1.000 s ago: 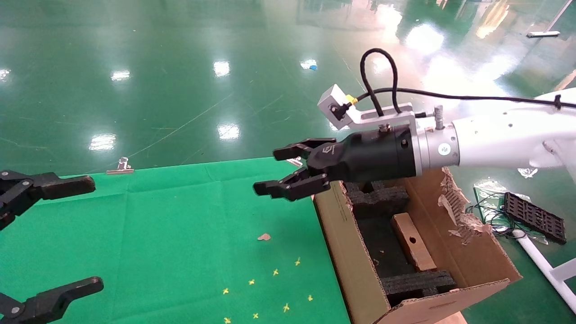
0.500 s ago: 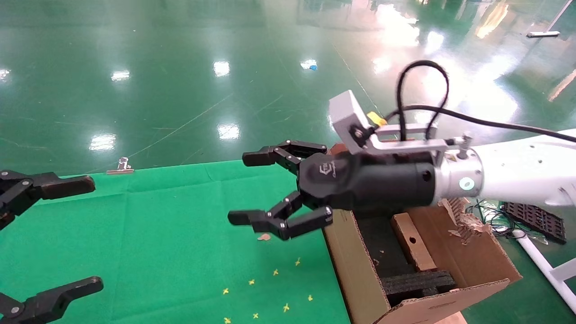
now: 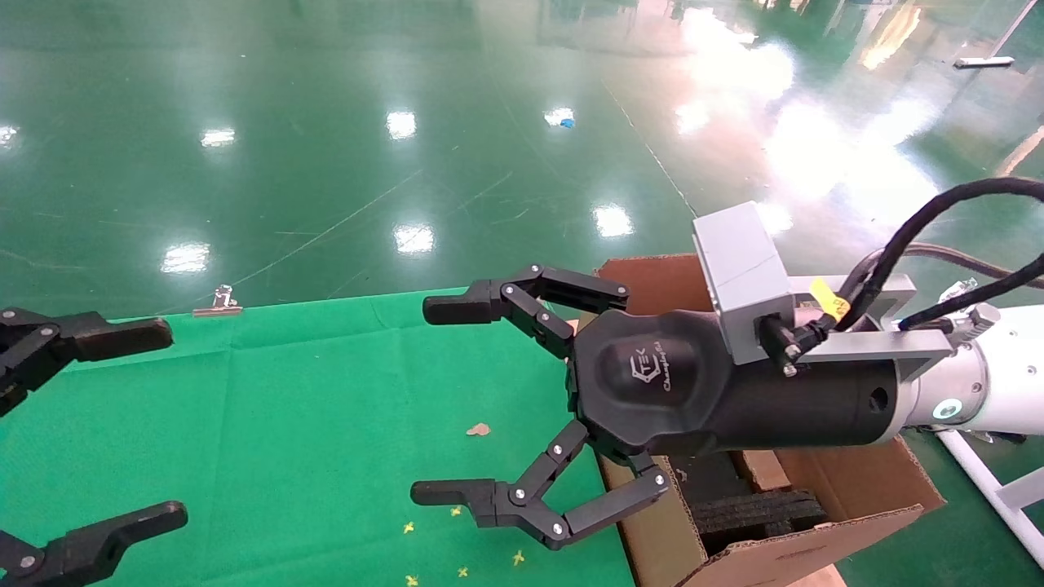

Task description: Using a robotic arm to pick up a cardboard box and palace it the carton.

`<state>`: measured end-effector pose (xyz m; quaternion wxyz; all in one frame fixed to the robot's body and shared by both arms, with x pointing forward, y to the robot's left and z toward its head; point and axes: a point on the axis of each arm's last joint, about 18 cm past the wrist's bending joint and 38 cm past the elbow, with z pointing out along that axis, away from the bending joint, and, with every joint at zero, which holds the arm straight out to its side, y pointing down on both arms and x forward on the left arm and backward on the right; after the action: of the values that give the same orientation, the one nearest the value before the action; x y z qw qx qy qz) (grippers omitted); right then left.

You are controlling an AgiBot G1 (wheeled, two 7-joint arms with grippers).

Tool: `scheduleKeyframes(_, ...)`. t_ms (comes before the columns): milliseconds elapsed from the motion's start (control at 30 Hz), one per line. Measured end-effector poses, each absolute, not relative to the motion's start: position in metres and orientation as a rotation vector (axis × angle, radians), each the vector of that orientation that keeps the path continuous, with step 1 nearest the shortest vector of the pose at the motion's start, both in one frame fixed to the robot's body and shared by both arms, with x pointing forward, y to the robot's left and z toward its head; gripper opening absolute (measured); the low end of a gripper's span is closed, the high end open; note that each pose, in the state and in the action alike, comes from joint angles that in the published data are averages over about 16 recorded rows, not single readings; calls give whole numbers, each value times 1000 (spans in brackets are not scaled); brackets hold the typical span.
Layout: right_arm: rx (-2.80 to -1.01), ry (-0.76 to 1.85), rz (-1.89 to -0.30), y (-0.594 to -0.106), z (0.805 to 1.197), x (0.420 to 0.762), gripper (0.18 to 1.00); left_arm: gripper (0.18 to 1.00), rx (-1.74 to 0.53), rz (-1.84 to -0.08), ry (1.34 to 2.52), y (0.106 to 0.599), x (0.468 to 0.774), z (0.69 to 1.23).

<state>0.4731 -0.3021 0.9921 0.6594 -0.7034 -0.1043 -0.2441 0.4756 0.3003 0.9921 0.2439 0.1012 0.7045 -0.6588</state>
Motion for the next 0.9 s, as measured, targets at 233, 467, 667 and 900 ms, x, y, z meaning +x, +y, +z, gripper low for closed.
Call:
scheduleKeyframes(233,-1586,-250,-557,-302,992,469,1000,1001,276,-1799,1924,300,476,992)
scheduleKeyframes(467,-1590,-239,-554,-302,992,472,1000,1001,276,-1800,1924,300,476,992)
scheduleKeyframes(667,-1593,-233,-552,-302,992,474,1000,1001,276,-1800,1924,300,476,992)
scheduleKeyframes(900,-1596,-229,-551,-302,992,475,1000,1001,276,-1800,1924,300,476,992)
